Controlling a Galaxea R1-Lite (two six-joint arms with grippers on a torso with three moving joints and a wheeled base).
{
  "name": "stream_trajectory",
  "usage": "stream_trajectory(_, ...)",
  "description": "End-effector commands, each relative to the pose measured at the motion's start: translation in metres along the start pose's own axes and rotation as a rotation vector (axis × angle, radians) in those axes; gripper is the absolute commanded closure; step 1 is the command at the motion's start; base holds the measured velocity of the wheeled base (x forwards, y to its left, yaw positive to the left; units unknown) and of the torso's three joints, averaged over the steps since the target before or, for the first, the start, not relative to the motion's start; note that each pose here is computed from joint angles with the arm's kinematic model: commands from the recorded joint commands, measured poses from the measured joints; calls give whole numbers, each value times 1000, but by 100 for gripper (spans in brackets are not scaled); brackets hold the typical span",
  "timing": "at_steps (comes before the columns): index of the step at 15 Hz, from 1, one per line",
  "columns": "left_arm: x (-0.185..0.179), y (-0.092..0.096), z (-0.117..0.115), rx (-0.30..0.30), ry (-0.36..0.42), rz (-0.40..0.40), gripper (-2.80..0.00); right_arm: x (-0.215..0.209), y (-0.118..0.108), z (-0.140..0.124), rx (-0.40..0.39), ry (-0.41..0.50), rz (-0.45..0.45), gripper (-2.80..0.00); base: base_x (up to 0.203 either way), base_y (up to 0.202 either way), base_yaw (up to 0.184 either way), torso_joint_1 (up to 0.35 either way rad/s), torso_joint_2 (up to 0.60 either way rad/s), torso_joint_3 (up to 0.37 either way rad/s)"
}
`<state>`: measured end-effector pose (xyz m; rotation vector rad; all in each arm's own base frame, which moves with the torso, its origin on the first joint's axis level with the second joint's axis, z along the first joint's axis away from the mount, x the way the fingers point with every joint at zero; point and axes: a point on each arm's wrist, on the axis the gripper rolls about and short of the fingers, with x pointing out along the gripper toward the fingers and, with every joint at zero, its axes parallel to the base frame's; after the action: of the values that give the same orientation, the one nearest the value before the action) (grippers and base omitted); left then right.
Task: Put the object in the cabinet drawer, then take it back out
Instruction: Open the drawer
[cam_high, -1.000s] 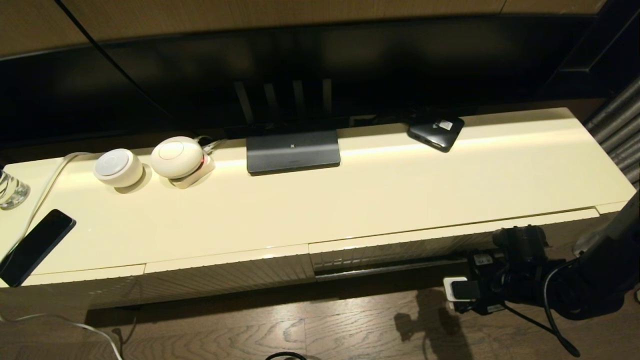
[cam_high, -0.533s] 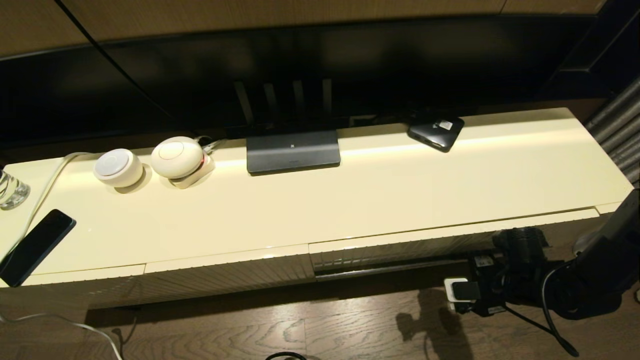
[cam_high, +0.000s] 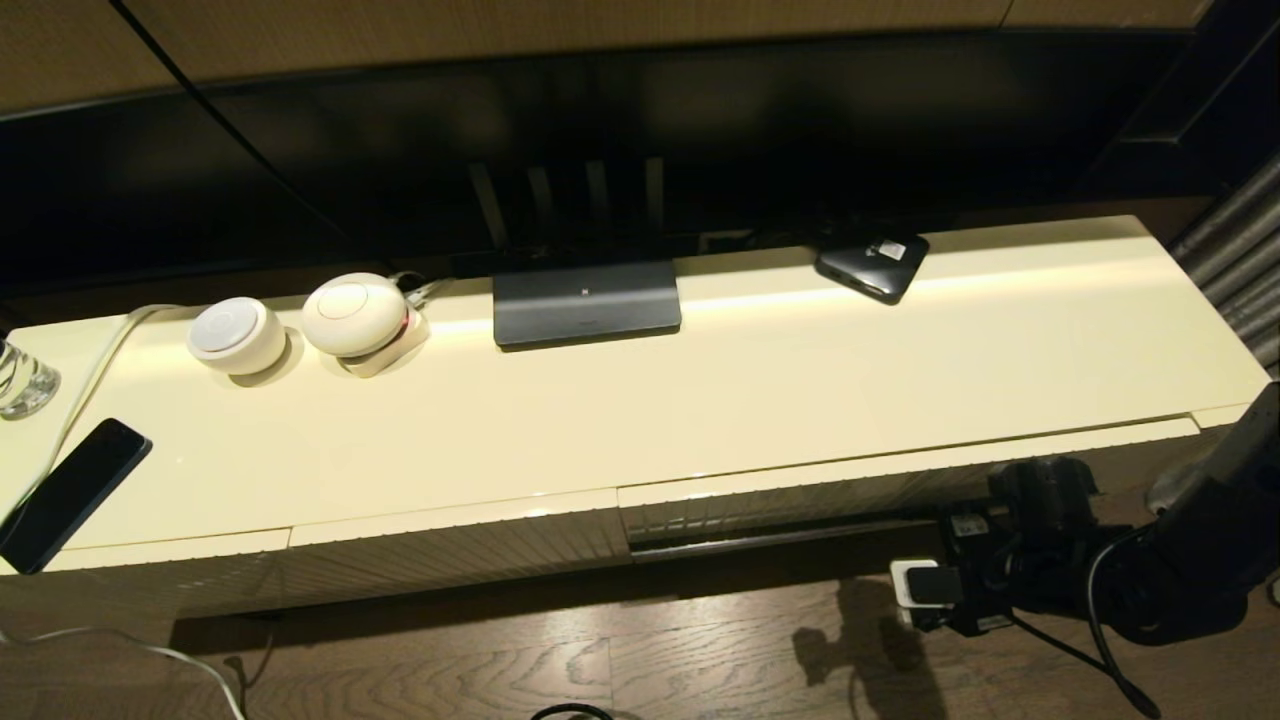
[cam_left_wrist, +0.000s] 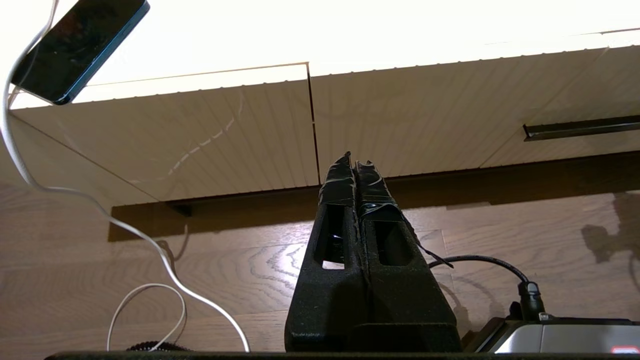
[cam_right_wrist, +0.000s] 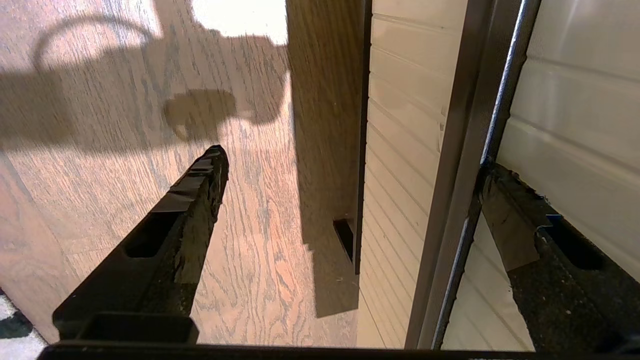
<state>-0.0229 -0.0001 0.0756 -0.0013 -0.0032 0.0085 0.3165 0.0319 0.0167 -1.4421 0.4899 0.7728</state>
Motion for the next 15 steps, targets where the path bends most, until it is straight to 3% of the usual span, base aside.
stream_trajectory(1,0,0,-1,0,6,1,0,-2,1,1,-9,-3,2,-280,0,0,0,0,0,0)
stream_trajectory(10,0,0,-1,0,5,1,0,-11,29,3,-12,-7,96,-280,0,0,0,0,0,0)
stream_trajectory(15,0,0,-1,0,5,1,0,-21,37,5,-16,-9,97,-280,0,0,0,0,0,0)
